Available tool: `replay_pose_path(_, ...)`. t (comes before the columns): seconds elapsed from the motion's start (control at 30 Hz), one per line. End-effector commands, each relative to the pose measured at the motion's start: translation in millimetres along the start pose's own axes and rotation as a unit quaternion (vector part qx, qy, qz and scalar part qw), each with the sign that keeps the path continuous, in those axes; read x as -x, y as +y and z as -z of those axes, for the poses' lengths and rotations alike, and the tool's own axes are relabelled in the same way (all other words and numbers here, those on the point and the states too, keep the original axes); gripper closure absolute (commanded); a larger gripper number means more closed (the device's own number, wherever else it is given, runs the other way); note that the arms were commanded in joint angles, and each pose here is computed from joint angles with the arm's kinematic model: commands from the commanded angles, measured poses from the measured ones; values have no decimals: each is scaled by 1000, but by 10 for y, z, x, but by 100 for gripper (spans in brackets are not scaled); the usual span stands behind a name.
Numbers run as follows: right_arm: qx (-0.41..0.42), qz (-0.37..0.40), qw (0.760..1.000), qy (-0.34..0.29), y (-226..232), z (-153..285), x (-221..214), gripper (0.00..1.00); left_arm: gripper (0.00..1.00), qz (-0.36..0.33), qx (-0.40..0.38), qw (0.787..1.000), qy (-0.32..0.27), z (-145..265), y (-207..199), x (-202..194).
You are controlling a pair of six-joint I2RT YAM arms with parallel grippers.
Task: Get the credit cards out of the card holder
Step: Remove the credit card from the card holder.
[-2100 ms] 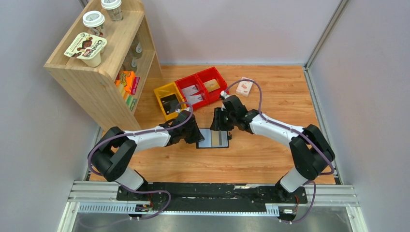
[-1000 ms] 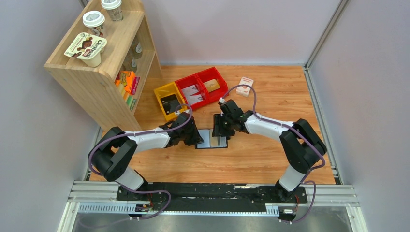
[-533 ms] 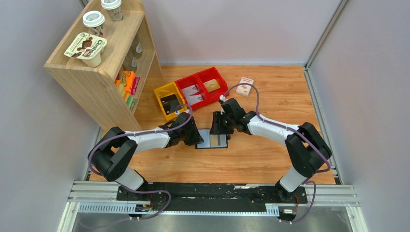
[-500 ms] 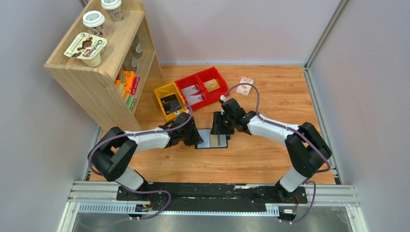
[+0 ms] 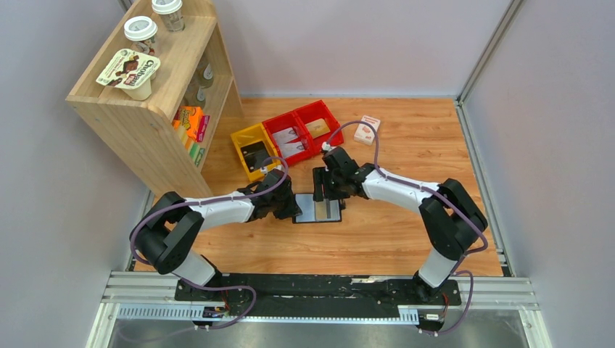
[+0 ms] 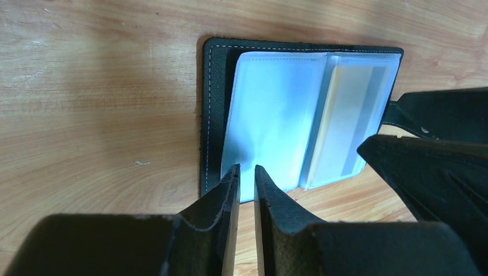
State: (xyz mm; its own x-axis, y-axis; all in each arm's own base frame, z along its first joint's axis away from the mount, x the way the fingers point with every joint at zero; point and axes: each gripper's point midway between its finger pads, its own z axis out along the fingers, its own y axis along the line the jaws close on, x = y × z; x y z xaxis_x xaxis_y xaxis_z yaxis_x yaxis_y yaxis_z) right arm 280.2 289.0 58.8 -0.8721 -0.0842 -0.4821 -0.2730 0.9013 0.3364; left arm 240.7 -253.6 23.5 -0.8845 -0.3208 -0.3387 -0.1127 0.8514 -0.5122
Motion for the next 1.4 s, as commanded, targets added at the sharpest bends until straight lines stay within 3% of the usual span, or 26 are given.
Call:
replay_pose_path(0.0, -30, 48, 998, -38, -19, 12, 290, 35, 77, -8, 12, 1000, -5, 35, 30, 31)
replay_pose_path(0.23, -27, 77, 996, -27, 22, -73, 354, 30, 77, -6, 13, 1000, -4, 28, 45, 20)
replay_pose_path(0.7, -43, 81, 996, -8, -78, -235, 239, 29, 77, -6, 10, 1000, -6, 23, 37, 23)
replay_pose_path(1.37, 35, 74, 997, -11, 236, -26, 273, 39, 77, -5, 7, 1000, -5, 25, 29, 21)
